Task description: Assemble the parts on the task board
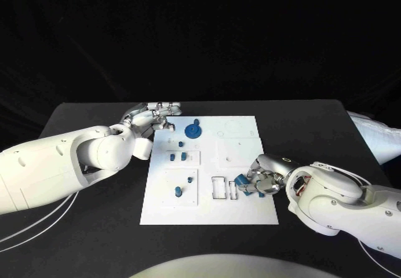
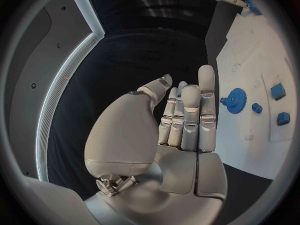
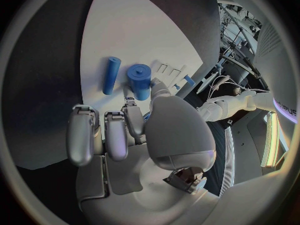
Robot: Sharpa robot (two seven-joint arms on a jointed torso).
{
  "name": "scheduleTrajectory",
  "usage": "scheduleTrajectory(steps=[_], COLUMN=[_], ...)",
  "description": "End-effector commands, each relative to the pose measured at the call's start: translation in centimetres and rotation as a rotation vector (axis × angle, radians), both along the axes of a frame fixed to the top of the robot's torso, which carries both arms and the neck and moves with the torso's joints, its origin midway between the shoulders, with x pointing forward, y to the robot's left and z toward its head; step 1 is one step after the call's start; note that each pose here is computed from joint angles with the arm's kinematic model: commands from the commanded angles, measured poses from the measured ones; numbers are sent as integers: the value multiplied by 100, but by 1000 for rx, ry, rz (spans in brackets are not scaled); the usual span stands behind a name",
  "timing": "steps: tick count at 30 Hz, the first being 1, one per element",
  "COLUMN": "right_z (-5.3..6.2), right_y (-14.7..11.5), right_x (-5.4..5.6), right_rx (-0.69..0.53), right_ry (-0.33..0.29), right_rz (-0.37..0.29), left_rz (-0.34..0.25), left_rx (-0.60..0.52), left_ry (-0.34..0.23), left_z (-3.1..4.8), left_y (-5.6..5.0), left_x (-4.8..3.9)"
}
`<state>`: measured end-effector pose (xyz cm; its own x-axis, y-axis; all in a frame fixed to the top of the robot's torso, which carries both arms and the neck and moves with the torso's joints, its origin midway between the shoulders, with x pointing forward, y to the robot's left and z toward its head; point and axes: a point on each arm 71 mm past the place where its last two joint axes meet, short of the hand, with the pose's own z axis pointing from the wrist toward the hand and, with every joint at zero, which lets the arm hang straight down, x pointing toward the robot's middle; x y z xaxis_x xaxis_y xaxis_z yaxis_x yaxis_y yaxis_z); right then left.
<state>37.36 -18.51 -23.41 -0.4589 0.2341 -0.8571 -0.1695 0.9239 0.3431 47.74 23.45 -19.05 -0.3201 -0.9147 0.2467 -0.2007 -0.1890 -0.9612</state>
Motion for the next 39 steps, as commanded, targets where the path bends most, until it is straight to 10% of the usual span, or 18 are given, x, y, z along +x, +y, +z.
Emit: scheduleTrajectory(steps=[1,10,23,39], right_z=[29,170,58,-9], right_y=[-35,-6,294,424], right_x=[-15,-98,-133,-97], right_rx=[113,278,246,149], right_ry=[-35,-6,173,162], right_rz=[-72,-129,-59,5], left_rz=[-19,-20,-26,-28], left_rx=[-11,-11,-13,-13], left_ry=[-7,-5,-3,-1], left_z=[9,6,3,3], left_y=[-20,-21,-37,-38], left_x=[-8,-7,-9,-13])
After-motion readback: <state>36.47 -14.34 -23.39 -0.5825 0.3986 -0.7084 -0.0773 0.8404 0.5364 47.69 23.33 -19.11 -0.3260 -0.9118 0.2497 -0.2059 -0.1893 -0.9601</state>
